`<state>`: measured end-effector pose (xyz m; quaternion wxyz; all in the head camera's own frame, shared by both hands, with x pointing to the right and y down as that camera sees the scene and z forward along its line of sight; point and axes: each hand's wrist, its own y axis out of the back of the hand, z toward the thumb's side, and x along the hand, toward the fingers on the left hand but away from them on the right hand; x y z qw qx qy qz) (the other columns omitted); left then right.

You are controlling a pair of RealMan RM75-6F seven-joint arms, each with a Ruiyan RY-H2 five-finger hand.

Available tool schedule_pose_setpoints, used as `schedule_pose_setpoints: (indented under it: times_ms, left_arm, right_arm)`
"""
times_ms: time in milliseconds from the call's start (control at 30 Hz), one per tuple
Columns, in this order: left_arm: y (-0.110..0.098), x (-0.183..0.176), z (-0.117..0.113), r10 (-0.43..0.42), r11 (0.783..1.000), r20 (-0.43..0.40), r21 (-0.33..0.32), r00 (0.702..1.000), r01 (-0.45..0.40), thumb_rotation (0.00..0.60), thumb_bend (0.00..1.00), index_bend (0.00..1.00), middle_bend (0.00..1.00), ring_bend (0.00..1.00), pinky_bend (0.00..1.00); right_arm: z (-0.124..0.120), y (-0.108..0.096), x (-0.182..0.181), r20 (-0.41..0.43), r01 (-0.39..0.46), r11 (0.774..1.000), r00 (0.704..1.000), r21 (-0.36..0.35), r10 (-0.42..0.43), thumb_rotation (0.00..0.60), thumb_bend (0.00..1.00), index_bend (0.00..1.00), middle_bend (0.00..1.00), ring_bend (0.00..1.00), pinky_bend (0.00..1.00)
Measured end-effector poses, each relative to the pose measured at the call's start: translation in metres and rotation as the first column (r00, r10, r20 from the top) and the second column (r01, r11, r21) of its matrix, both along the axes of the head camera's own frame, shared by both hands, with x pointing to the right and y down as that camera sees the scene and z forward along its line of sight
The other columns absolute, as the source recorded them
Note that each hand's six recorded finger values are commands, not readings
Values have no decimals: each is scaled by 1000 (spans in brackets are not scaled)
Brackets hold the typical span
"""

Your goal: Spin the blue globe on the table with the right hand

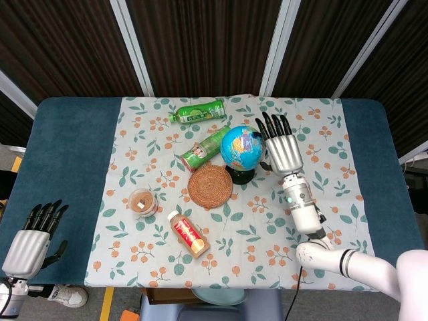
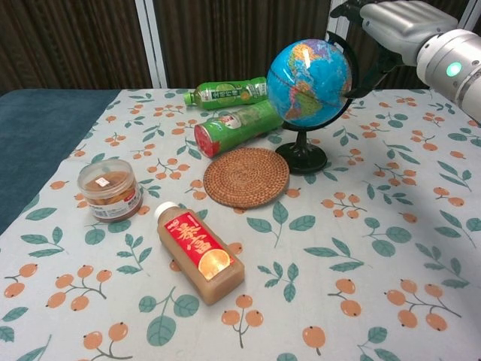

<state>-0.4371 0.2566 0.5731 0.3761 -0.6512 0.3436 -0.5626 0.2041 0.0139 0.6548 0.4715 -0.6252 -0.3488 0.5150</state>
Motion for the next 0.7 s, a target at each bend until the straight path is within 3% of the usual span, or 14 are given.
schedule_pose_setpoints:
  times_ms: [533, 700]
  left_arm:
    - [-2, -3, -1, -11, 1000, 4, 2, 1000, 11, 600, 419, 0, 0, 0, 0]
    - [-2, -5, -3, -15, 1000, 2, 9, 1000, 15, 600, 419, 0, 0, 0, 0]
  right_arm:
    - [15, -19, 12, -89, -44, 999, 995, 24, 46, 600, 210, 0, 0, 0, 0]
    - [10, -16, 24, -97, -38, 999, 994, 38, 42, 600, 211, 0, 0, 0, 0]
